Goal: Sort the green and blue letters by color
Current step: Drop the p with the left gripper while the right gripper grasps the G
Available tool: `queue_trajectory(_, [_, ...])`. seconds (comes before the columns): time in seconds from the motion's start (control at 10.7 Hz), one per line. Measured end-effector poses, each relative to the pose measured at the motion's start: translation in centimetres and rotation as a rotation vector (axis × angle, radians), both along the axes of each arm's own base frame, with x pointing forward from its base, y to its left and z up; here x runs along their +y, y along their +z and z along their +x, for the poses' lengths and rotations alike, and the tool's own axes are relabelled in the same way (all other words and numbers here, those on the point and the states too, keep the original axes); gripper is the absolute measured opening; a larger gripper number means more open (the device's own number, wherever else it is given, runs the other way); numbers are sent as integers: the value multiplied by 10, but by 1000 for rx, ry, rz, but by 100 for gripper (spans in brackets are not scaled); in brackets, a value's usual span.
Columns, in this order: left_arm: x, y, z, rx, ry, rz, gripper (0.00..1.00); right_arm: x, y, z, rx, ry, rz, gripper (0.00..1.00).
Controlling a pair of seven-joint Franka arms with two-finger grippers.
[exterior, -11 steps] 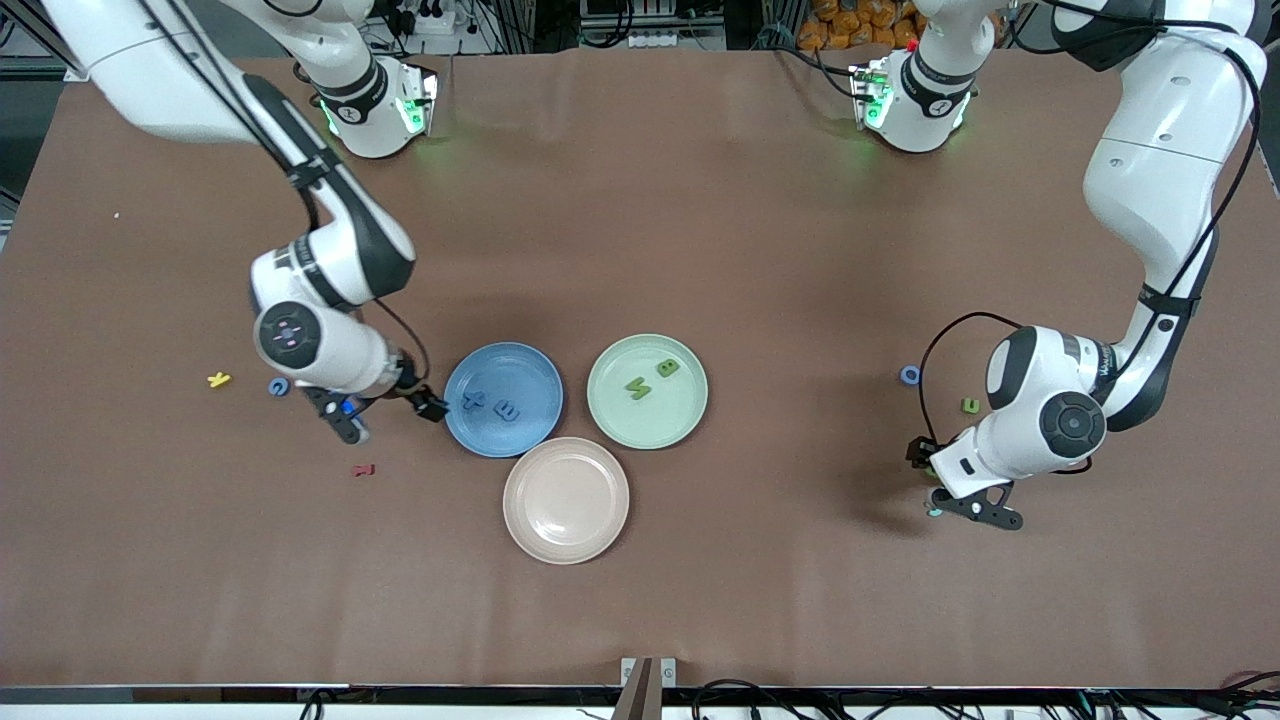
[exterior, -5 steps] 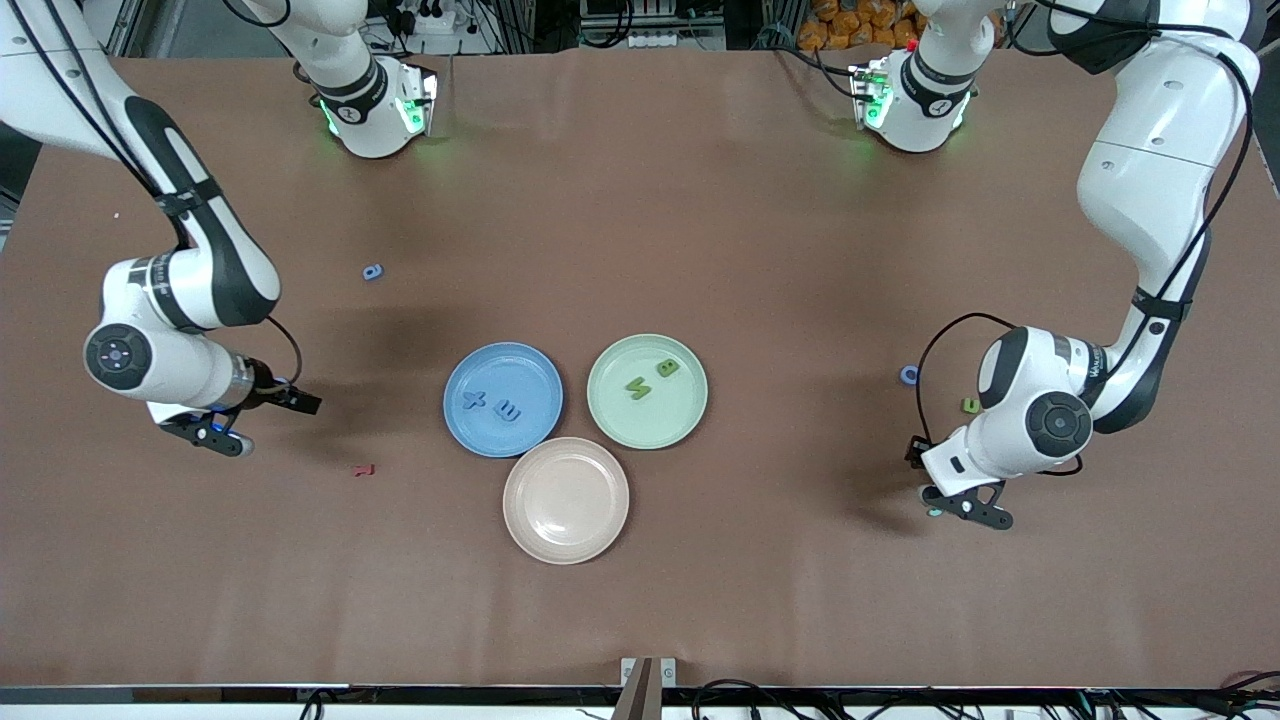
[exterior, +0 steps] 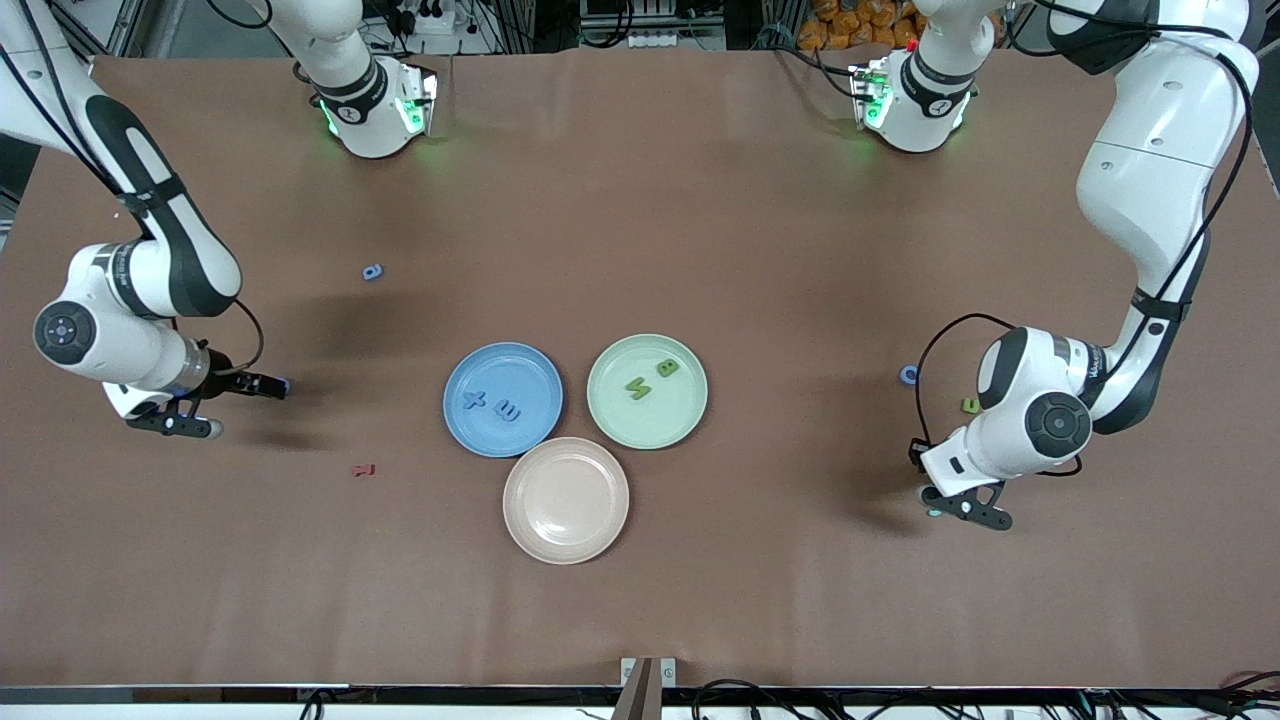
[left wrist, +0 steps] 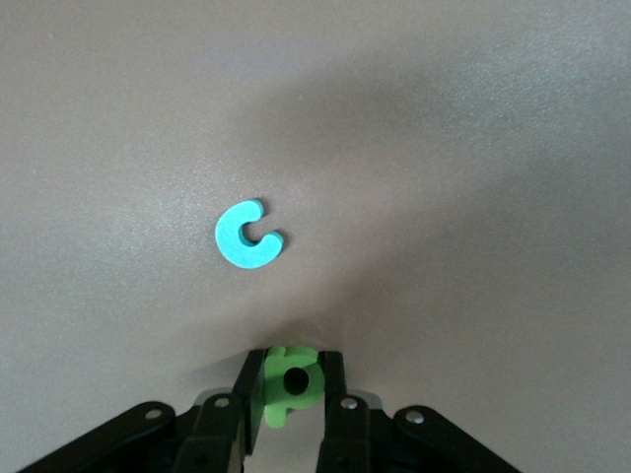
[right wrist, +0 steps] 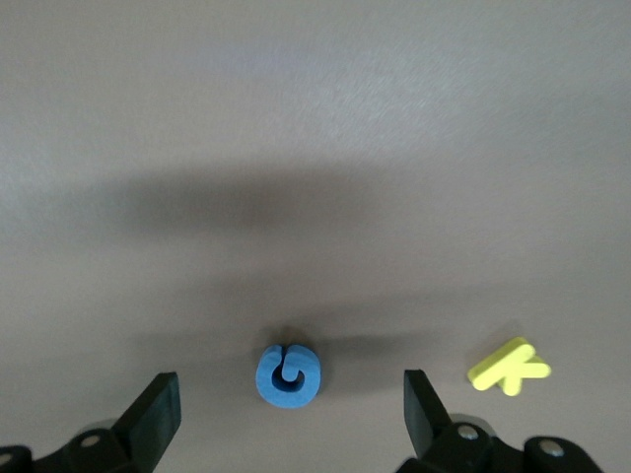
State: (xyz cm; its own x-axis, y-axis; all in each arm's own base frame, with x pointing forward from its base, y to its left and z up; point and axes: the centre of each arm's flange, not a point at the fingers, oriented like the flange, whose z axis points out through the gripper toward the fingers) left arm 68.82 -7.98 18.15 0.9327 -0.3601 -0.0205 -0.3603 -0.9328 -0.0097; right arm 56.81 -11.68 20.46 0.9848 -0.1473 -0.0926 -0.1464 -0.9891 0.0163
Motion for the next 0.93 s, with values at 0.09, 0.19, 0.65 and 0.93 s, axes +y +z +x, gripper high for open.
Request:
queue_trajectory(0.09, [-1, 0, 0, -2, -1, -1, 27, 4, -8, -6, -12, 9, 7, 100])
queue_trajectory(0.19, [-4, 3, 1, -7, -5, -3, 27, 9, -13, -11, -17, 15, 14, 100])
queue_trajectory(0.65, [-140, 58, -21, -27, -11, -87, 27, 13, -18, -21, -20, 21, 19, 100])
queue_trajectory(0.93, [-228, 75, -55, -21, 53, -121, 27, 9, -21, -25, -46, 11, 24, 100])
